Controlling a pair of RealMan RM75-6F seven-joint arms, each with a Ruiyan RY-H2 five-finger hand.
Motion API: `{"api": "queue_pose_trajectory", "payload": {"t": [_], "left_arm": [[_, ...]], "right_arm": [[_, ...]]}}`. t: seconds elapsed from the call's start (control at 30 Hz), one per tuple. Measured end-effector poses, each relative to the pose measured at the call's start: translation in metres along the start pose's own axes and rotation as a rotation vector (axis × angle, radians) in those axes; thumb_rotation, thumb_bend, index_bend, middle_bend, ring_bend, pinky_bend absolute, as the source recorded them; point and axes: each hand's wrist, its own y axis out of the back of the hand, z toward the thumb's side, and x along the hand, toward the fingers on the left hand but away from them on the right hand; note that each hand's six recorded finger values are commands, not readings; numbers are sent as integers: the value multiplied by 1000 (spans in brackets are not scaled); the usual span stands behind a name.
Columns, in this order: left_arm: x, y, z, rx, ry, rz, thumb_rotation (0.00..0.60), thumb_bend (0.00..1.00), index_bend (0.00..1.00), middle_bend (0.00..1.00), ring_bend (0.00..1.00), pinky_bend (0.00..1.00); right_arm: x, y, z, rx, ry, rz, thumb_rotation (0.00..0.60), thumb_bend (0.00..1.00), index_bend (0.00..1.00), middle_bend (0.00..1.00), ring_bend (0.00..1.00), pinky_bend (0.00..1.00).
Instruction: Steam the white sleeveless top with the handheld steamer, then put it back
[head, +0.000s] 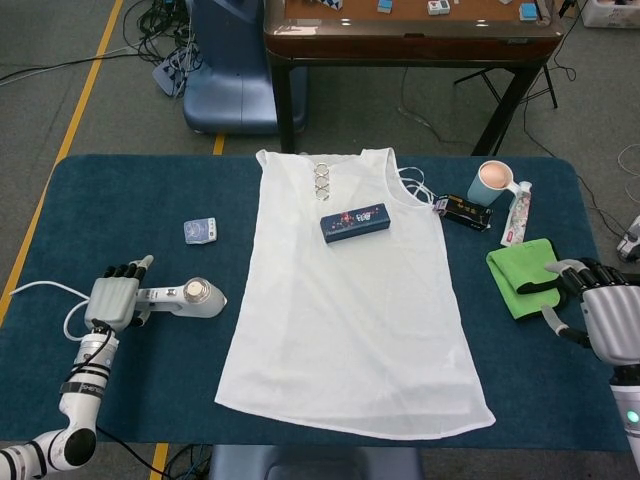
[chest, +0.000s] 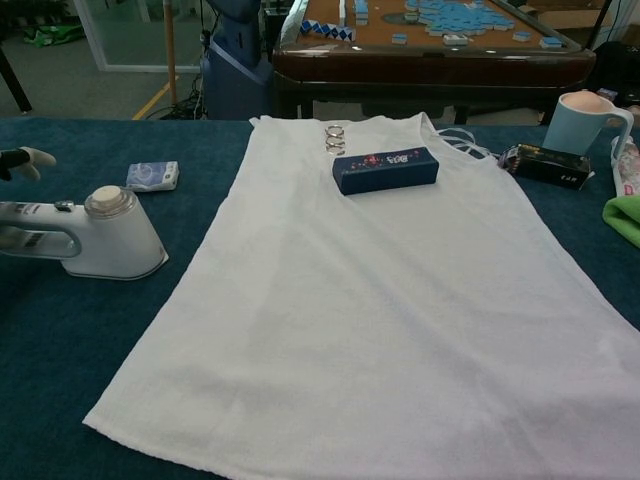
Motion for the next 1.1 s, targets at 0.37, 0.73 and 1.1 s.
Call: {"api": "queue_pose_trajectory", "payload": {"t": [0.37,0.73,1.1], "left_arm": [[18,-11,10,-33,22,-9,600,213,161,148,164,149],[26,-12,15,-45,22,-7,600,230,269,178,176,150],[29,-10,27,-92,-13,32,600,336,358,263,204,149]], "right_arm": [[3,-4,-10,-10,-26,16,600,295,295,327,240,311],[3,-9,-18,-21,-45,30,600,295,295,327,240,311],[4,-12,-23,-30,-61,44,600,295,295,327,240,312]]}}
